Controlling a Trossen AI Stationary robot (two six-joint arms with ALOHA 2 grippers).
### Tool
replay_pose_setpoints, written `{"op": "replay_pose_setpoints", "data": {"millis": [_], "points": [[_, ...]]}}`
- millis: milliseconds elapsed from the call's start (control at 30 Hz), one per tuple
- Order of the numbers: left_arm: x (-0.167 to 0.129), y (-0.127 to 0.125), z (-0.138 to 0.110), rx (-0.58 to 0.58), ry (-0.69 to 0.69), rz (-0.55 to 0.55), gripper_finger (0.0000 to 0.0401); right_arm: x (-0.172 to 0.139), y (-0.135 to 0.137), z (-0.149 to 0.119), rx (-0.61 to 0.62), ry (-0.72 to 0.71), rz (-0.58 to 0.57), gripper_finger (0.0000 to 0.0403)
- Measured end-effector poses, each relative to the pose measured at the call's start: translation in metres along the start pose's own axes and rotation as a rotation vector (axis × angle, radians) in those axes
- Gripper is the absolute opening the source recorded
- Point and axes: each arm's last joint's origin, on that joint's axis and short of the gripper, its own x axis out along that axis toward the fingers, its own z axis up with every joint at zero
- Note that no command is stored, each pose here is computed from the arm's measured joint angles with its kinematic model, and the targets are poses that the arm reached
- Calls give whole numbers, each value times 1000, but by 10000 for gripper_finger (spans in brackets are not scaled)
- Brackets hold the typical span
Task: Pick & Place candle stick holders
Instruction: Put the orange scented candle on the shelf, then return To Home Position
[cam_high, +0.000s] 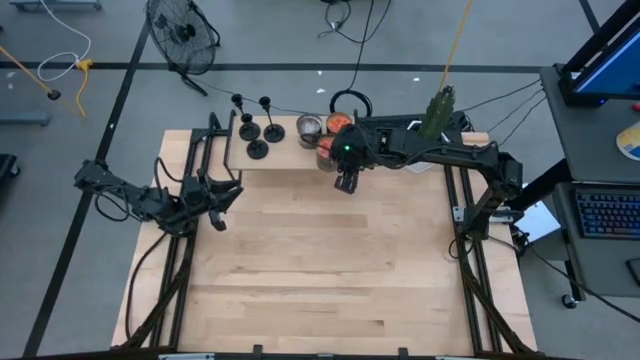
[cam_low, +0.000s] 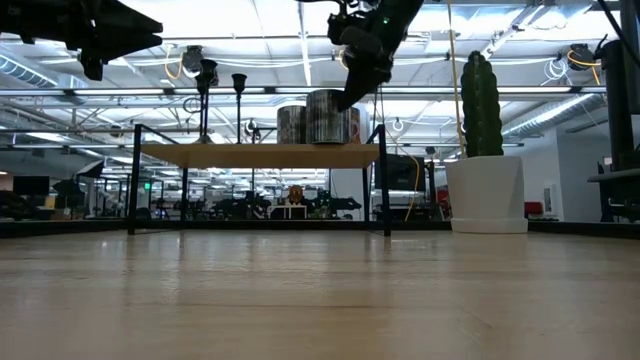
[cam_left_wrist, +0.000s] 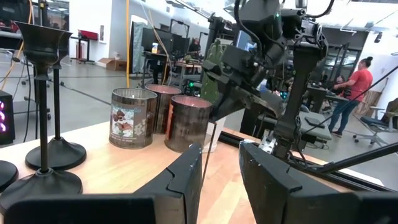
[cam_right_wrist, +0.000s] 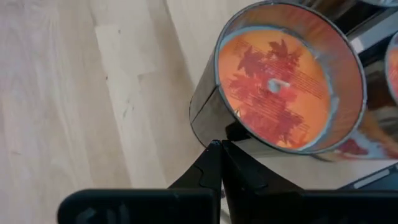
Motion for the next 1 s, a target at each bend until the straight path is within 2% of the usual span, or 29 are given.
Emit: {"op": "replay_pose_setpoints", "data": {"millis": [367, 800, 1000], "points": [[0, 0, 0, 0, 0, 0, 113, 2, -11, 4, 9, -42, -17, 0], [0, 0, 0, -4, 0, 0, 113, 1, -10, 8, 6, -88, -21, 0], [0, 0, 0, -5, 1, 0, 113, -32, -3, 6, 42, -126, 2, 0]]}}
